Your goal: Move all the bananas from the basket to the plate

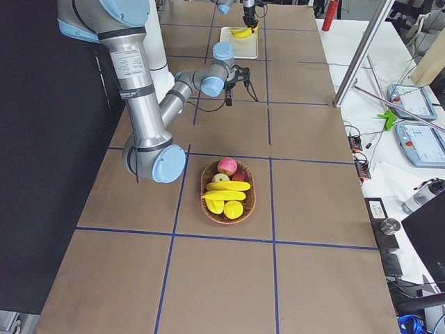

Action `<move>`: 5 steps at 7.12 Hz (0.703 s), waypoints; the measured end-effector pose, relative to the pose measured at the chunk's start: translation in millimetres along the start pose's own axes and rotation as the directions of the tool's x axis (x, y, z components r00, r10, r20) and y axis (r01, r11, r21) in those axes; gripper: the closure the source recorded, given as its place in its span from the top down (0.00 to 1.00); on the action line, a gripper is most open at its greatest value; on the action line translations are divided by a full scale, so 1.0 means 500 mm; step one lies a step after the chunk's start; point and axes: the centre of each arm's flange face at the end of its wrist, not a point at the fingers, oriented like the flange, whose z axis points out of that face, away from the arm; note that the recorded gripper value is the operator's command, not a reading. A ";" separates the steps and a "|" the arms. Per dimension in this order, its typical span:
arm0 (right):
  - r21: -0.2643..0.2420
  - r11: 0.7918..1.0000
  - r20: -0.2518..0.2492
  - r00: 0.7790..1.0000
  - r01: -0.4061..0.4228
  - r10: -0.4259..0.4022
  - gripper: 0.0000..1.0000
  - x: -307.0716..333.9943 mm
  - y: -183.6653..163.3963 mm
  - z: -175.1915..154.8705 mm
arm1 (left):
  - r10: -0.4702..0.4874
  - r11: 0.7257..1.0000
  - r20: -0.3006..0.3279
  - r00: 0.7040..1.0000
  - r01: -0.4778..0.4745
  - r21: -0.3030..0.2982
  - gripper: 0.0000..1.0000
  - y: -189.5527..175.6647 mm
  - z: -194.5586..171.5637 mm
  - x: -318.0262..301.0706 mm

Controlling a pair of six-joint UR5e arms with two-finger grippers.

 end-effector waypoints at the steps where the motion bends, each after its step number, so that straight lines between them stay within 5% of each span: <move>1: -0.001 1.000 0.000 1.000 0.003 -0.003 1.00 -0.003 0.003 0.003 | -0.003 1.000 0.009 1.000 0.003 0.012 1.00 -0.005 0.005 -0.011; 3: -0.001 1.000 -0.002 1.000 0.002 -0.002 1.00 -0.001 0.004 0.004 | 0.000 1.000 0.008 1.000 0.000 0.018 1.00 -0.007 0.000 -0.012; 5: -0.002 1.000 -0.029 1.000 -0.005 0.005 1.00 0.034 -0.002 -0.001 | 0.021 0.999 -0.049 0.999 -0.023 -0.039 1.00 -0.002 -0.054 0.013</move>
